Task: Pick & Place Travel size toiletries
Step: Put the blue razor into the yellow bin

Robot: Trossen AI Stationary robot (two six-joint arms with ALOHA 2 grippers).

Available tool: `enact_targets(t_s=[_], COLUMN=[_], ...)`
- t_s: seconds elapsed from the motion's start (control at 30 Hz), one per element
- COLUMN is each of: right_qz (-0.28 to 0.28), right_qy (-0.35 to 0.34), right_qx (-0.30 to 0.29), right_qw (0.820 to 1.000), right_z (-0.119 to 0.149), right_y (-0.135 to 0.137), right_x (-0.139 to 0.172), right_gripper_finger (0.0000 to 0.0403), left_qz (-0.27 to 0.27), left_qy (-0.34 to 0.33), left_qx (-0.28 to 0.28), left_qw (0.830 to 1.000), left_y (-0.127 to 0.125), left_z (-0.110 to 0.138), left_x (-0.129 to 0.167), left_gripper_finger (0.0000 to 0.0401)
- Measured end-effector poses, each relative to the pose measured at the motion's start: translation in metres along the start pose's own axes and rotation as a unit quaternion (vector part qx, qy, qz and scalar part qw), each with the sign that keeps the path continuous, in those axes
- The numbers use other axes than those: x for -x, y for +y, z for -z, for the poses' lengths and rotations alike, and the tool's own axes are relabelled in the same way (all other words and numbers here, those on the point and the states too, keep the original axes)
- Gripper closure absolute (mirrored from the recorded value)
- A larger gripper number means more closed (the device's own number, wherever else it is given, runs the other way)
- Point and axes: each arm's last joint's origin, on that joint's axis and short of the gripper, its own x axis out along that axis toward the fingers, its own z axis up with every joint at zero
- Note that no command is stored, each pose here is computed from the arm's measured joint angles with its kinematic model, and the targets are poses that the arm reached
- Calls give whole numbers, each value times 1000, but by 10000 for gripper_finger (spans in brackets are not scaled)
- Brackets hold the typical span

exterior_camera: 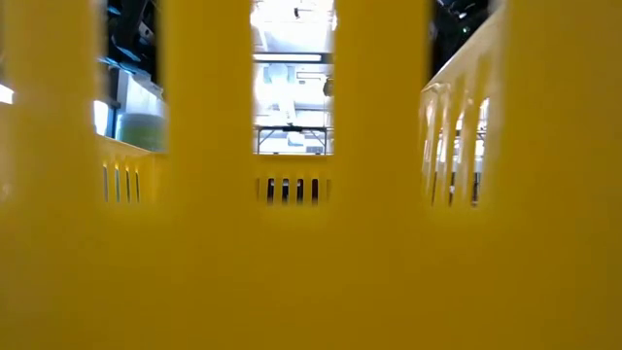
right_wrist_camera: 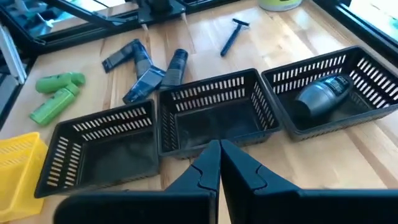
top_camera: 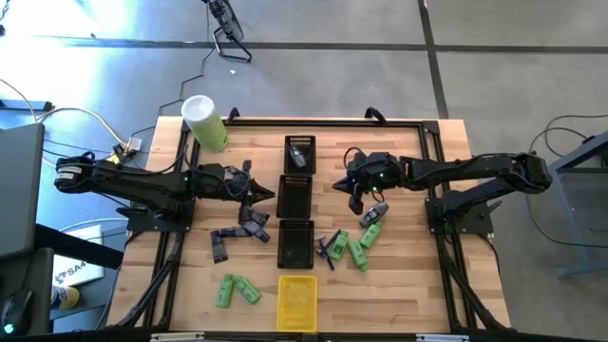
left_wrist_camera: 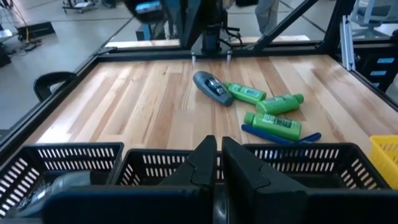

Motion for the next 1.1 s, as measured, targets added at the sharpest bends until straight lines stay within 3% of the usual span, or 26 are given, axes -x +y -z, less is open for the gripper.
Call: enact_targets(t_s=[0.23,0.37,0.6,0.77,0.93,1.1], right_qz=[13,20,-20,-29,-17,-10], right_qy=[-15,3,19,53,84,110], right_qx=[51,41,67,120,114,118], right_qw=[999,999,997,991,990,987], right_z=[-11,-16,-12,-1,9,20], right_y=[34,46,64,70,69,69], right_x=[6,11,15,3,-15,-30], right_gripper_finger=[399,399,399,399,397,357], left_qz=[0,0,0,0,-1,-1], left_qy=[1,1,0,0,2,3], left_qx=[0,0,0,0,0,0], left_qw=[1000,1000,1000,1000,1000,1000], left_y=[0,0,0,0,0,0], left_z=[0,0,0,0,0,0], left_x=[0,0,0,0,0,0], left_gripper_finger=[377,377,377,377,377,377])
